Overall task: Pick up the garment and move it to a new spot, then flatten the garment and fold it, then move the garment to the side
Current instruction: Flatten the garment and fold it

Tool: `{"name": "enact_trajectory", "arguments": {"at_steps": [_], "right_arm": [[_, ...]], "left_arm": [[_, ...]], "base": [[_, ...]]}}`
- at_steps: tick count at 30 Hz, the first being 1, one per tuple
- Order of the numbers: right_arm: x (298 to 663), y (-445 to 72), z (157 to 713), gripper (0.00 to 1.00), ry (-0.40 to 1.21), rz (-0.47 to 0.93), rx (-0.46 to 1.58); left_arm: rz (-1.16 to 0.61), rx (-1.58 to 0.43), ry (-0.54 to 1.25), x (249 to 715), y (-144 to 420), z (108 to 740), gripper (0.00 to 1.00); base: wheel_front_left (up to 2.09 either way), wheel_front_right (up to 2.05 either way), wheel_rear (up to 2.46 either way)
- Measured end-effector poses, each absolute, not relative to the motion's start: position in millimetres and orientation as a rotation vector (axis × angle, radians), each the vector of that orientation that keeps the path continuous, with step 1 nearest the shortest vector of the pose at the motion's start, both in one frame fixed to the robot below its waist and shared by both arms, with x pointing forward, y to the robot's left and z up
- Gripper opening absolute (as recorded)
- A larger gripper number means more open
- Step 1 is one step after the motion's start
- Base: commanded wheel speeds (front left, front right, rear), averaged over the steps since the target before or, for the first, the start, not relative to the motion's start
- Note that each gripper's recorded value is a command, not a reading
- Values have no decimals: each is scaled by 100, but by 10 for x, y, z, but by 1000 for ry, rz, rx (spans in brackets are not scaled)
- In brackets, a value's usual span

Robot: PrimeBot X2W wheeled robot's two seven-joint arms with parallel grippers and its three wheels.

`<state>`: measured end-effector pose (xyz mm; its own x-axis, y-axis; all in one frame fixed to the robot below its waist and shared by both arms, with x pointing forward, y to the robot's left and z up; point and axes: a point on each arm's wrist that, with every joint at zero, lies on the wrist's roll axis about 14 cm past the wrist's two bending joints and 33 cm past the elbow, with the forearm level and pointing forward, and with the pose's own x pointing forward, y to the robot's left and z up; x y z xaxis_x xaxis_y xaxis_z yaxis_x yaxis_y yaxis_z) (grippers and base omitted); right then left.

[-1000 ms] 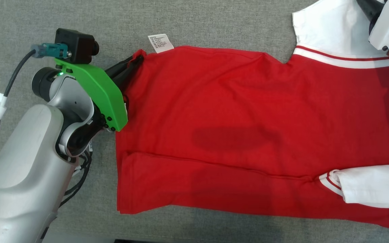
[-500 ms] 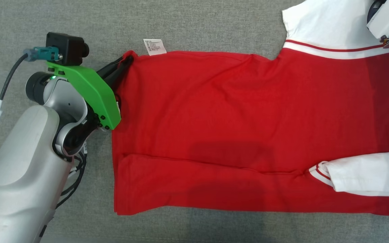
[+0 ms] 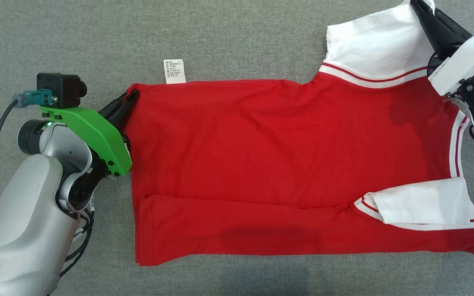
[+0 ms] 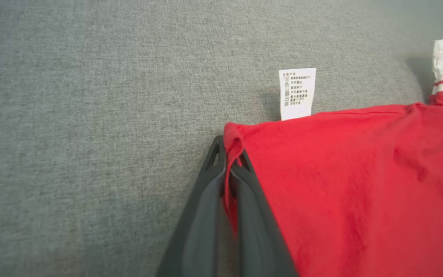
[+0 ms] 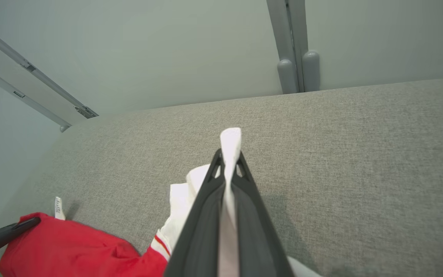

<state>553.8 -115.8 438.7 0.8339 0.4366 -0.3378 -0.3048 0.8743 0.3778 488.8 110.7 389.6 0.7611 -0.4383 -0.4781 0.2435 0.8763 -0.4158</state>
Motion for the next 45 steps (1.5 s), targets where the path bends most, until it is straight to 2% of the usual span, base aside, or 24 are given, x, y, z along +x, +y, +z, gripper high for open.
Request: {"name": "enact_trajectory", "arguments": {"at_steps": [15, 23, 30, 45], "right_arm": [[5217, -1541, 4850, 0, 308, 336, 323], [4999, -1476, 4756, 0, 341, 355, 341], [4814, -1507, 4730, 0, 349, 345, 349], [4231, -1552, 4645, 0, 375, 262, 461]], "left_arm": [[-419, -356, 499, 4818, 955, 4216, 0], [-417, -337, 442, 4833, 988, 4337, 0], [-394, -353, 441, 4670, 1034, 4277, 0], [-366, -413, 379, 4412, 1076, 4402, 0]], "base": [[0, 0, 0], [0, 0, 0], [0, 0, 0], [0, 0, 0]]}}
